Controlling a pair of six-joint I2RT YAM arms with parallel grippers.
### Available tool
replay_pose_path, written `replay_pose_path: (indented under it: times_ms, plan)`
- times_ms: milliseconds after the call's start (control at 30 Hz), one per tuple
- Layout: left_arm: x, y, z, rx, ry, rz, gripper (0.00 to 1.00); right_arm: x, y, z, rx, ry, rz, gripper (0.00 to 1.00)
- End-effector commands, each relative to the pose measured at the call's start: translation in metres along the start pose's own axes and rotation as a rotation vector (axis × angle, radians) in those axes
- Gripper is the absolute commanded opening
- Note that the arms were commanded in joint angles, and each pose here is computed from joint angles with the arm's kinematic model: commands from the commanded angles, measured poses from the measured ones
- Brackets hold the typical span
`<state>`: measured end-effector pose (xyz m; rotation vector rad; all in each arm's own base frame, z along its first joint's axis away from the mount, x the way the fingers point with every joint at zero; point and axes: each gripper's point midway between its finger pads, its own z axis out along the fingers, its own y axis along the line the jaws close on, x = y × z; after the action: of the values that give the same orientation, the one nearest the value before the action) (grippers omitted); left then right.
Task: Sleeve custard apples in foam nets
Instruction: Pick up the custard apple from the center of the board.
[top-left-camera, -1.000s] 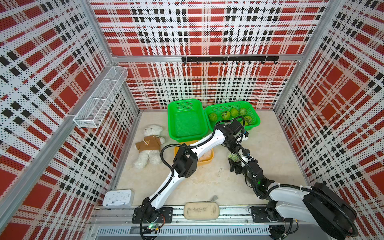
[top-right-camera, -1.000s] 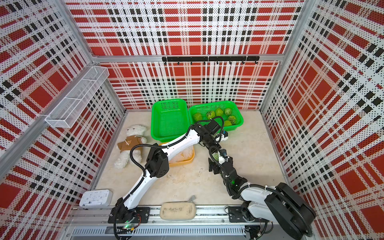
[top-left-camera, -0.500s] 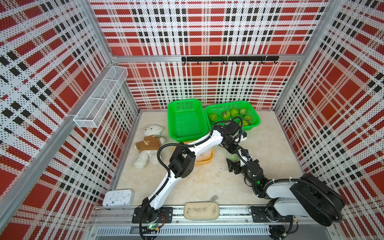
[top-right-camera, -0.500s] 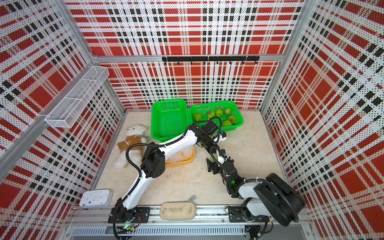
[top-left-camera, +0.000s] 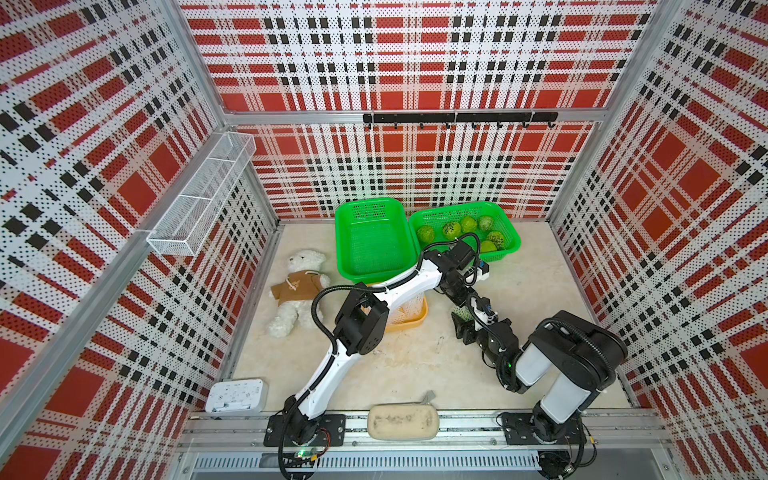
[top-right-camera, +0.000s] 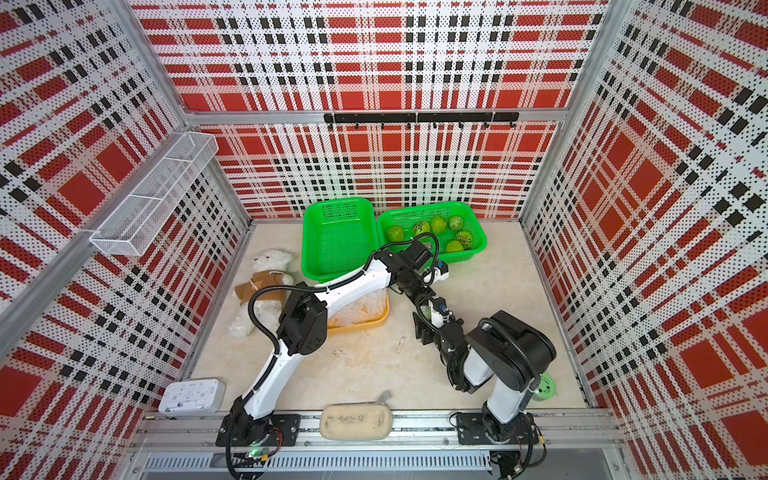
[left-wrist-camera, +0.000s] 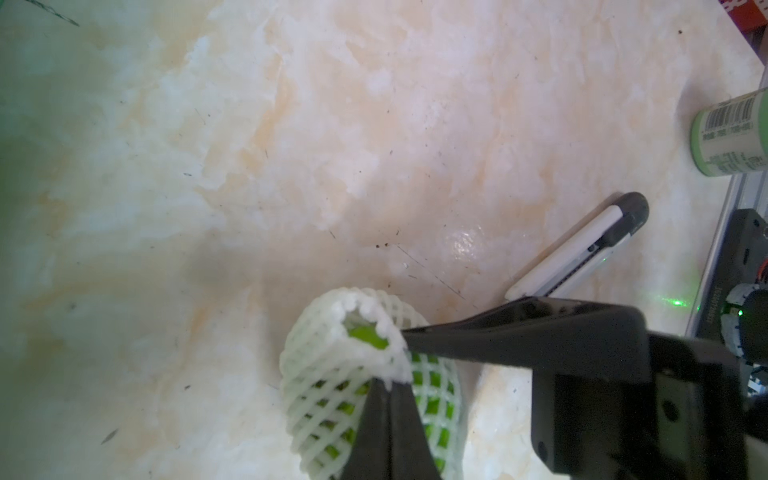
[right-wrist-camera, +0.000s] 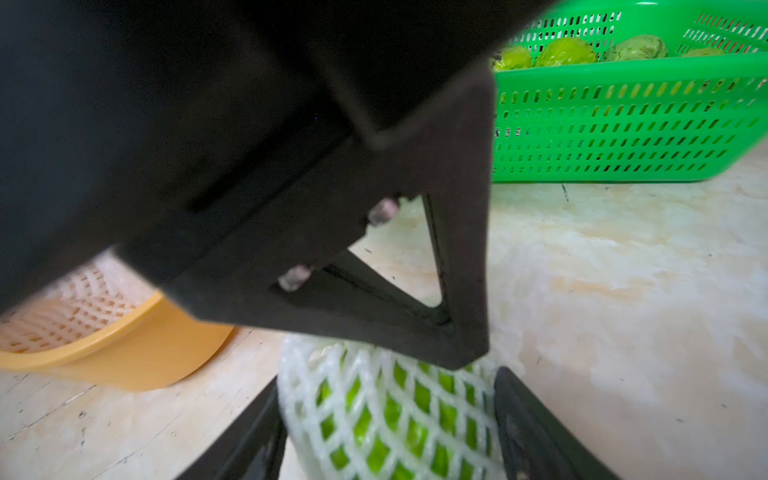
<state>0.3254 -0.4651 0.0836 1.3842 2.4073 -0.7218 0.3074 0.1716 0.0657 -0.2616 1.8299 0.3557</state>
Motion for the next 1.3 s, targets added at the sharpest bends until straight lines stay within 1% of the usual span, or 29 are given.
replay_pose_path:
  times_ms: [0, 33, 133, 200, 233, 400, 533, 600, 667, 767, 800, 867, 900, 1000, 1267]
  plan:
    - [0.005, -0.015, -0.005, 0.028, 0.018, 0.004, 0.00, -0.010, -0.004, 0.007, 0.041, -0.004, -0.005, 0.78]
    - [0.005, -0.015, -0.005, 0.028, 0.018, 0.004, 0.00, -0.007, -0.004, 0.008, 0.047, 0.017, -0.008, 0.79]
    - [0.006, -0.015, -0.004, 0.032, 0.018, 0.002, 0.00, -0.007, -0.004, 0.011, 0.045, 0.021, -0.012, 0.82]
    - [0.005, -0.015, -0.004, 0.031, 0.016, 0.001, 0.00, -0.006, -0.005, 0.011, 0.055, 0.024, -0.008, 0.88]
    - [0.006, -0.015, -0.004, 0.029, 0.017, 0.001, 0.00, -0.006, -0.006, 0.010, 0.061, 0.026, -0.006, 0.89]
    - [0.006, -0.013, -0.006, 0.029, 0.008, -0.007, 0.00, 0.000, -0.010, 0.011, 0.086, 0.058, -0.002, 0.93]
    - [0.007, -0.012, -0.005, 0.031, 0.008, -0.011, 0.00, 0.003, -0.013, 0.009, 0.110, 0.059, 0.009, 0.94]
    - [0.007, -0.012, -0.005, 0.031, 0.007, -0.012, 0.00, 0.005, -0.014, 0.009, 0.119, 0.063, 0.013, 0.93]
    - [0.007, -0.012, -0.005, 0.032, 0.006, -0.013, 0.00, 0.006, -0.015, 0.009, 0.122, 0.063, 0.017, 0.89]
    - [0.007, -0.012, -0.006, 0.031, 0.003, -0.016, 0.00, 0.008, -0.015, 0.008, 0.125, 0.067, 0.019, 0.81]
    - [0.007, -0.012, -0.006, 0.033, 0.000, -0.018, 0.00, 0.008, -0.016, 0.008, 0.129, 0.070, 0.019, 0.76]
    - [0.007, -0.012, -0.006, 0.032, -0.003, -0.018, 0.00, 0.010, -0.014, 0.008, 0.127, 0.081, 0.013, 0.69]
    - [0.006, -0.012, -0.006, 0.034, -0.005, -0.019, 0.00, 0.011, -0.014, 0.008, 0.127, 0.084, 0.013, 0.67]
    - [0.005, -0.013, -0.006, 0.039, -0.010, -0.018, 0.00, 0.012, -0.012, 0.008, 0.119, 0.089, 0.003, 0.64]
    - [-0.005, -0.016, -0.014, 0.046, -0.043, -0.021, 0.01, 0.002, 0.002, 0.013, 0.043, 0.049, 0.013, 0.62]
